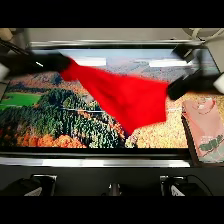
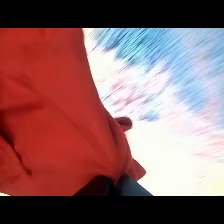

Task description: Fold the shirts.

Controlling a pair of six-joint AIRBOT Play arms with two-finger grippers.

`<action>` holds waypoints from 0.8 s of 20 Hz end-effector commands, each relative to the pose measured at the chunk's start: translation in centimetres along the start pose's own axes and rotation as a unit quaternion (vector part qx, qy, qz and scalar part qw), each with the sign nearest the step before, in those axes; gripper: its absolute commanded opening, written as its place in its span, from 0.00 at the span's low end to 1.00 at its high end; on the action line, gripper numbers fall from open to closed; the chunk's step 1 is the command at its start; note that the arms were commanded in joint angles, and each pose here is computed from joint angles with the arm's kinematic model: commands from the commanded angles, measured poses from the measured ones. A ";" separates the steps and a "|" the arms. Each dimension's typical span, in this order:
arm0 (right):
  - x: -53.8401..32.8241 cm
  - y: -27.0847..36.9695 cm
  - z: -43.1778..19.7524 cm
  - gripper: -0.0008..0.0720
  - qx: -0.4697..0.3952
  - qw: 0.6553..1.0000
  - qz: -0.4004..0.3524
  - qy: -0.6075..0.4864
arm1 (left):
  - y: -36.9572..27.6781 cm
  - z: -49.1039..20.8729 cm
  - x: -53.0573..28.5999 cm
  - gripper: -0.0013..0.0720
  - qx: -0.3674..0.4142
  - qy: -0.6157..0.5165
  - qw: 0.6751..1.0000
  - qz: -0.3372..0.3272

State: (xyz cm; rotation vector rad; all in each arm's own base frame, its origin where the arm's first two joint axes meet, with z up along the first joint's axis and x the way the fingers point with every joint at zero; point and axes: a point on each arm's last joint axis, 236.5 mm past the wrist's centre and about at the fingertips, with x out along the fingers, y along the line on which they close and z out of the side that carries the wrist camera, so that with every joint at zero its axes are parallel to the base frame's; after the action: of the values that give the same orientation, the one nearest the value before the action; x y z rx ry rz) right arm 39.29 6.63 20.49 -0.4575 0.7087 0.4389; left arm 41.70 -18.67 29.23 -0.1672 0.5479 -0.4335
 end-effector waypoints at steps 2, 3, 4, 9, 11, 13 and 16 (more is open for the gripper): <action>-24.0 -6.8 9.0 0.03 -0.044 0.949 -0.253 -0.181 | 0.4 9.5 -19.0 0.05 0.050 -0.190 0.979 0.053; -26.5 -6.2 8.9 0.03 -0.030 0.944 -0.259 -0.204 | 0.4 8.9 -20.9 0.05 0.047 -0.197 0.978 0.057; -27.7 -5.6 8.7 0.03 -0.019 0.942 -0.257 -0.216 | 0.1 8.4 -22.1 0.05 0.040 -0.203 0.977 0.055; -25.5 -4.2 5.9 0.03 -0.010 0.965 -0.216 -0.152 | 1.6 4.0 -19.5 0.05 0.023 -0.141 0.988 0.064; -23.3 -3.4 3.8 0.03 -0.003 0.979 -0.183 -0.094 | 2.1 3.4 -18.1 0.05 0.019 -0.131 0.989 0.066; -20.3 -1.5 0.1 0.03 0.009 0.993 -0.120 0.004 | 2.5 3.7 -17.4 0.05 0.019 -0.140 0.988 0.068; -14.7 1.6 -5.0 0.03 0.024 0.989 -0.011 0.146 | 3.4 3.6 -15.1 0.05 0.015 -0.135 0.988 0.072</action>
State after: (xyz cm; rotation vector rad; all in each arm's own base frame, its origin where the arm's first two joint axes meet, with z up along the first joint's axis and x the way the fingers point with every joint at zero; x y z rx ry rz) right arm 27.89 1.20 33.61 -0.5187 0.6916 0.2225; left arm 31.77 -8.80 39.52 -0.1505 0.2809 -0.2820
